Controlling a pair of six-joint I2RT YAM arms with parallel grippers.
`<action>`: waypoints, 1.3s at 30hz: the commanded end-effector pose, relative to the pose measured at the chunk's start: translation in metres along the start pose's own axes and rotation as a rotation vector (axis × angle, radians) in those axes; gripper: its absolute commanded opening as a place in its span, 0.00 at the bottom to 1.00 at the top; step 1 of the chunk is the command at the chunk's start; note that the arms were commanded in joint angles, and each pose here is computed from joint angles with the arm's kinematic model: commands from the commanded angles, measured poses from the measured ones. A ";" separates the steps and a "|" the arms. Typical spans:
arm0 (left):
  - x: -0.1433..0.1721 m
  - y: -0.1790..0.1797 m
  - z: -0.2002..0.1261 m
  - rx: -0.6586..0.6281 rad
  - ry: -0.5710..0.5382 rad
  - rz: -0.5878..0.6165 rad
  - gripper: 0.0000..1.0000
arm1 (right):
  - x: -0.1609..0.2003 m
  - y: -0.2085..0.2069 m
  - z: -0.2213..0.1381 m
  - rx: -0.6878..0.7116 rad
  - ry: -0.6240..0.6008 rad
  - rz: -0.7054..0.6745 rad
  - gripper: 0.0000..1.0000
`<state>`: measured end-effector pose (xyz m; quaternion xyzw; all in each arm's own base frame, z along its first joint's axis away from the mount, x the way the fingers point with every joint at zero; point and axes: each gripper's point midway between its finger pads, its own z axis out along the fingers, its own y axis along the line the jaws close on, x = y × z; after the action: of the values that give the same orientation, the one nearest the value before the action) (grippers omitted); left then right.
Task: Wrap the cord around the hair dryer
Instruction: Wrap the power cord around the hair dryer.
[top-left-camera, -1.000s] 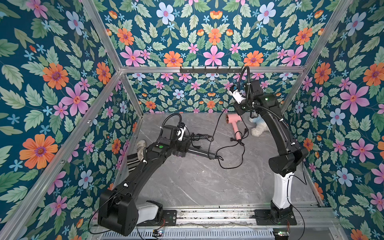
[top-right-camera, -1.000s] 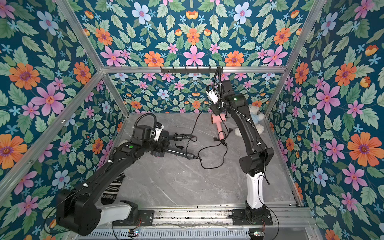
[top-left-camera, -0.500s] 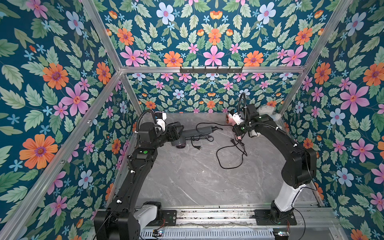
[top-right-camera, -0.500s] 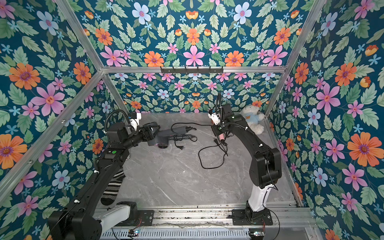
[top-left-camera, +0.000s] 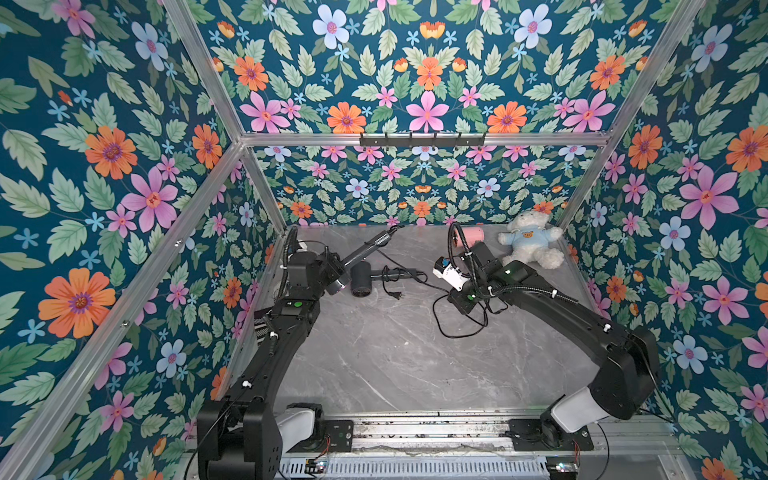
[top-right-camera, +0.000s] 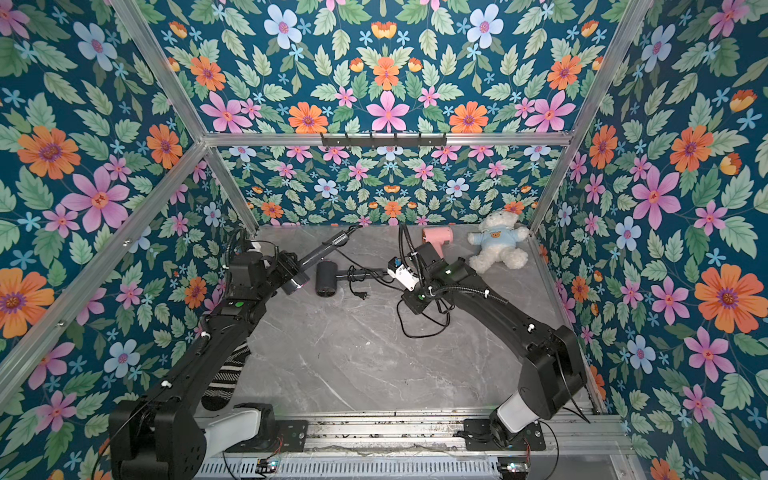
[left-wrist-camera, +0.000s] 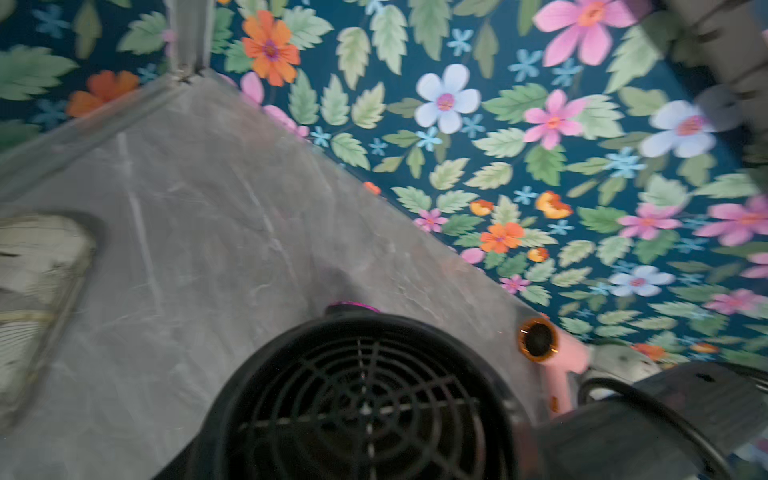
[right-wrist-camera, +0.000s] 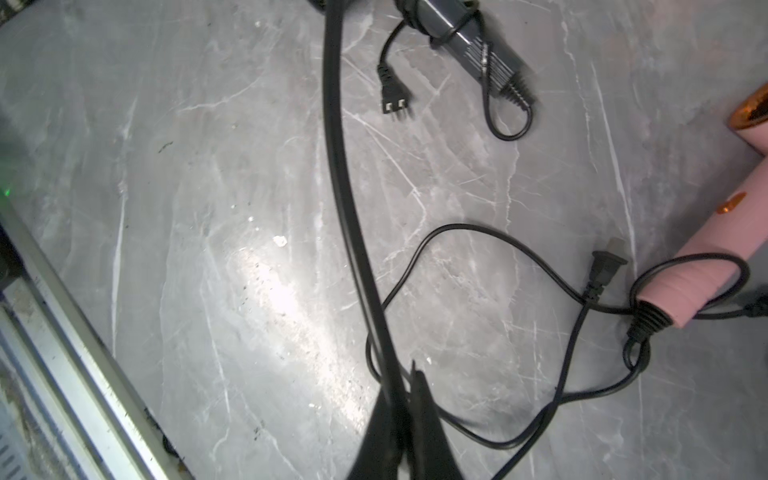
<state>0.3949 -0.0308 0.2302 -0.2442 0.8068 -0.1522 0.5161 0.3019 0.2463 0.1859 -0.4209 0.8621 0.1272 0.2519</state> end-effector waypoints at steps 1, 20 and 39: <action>-0.017 0.023 0.000 -0.209 -0.131 0.116 0.00 | 0.002 0.004 -0.021 0.059 0.027 -0.092 0.00; 0.127 -0.057 0.004 0.075 0.447 0.874 0.00 | -0.121 -0.038 -0.106 0.261 -0.313 -0.226 0.00; 0.128 -0.162 -0.141 1.146 0.468 0.594 0.00 | -0.079 -0.134 0.015 0.035 -0.253 0.153 0.00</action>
<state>0.2935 -0.2140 0.2307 0.2740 0.8087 -0.3389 0.3950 0.4324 0.2192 0.2041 -0.3535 0.8673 0.1668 0.3083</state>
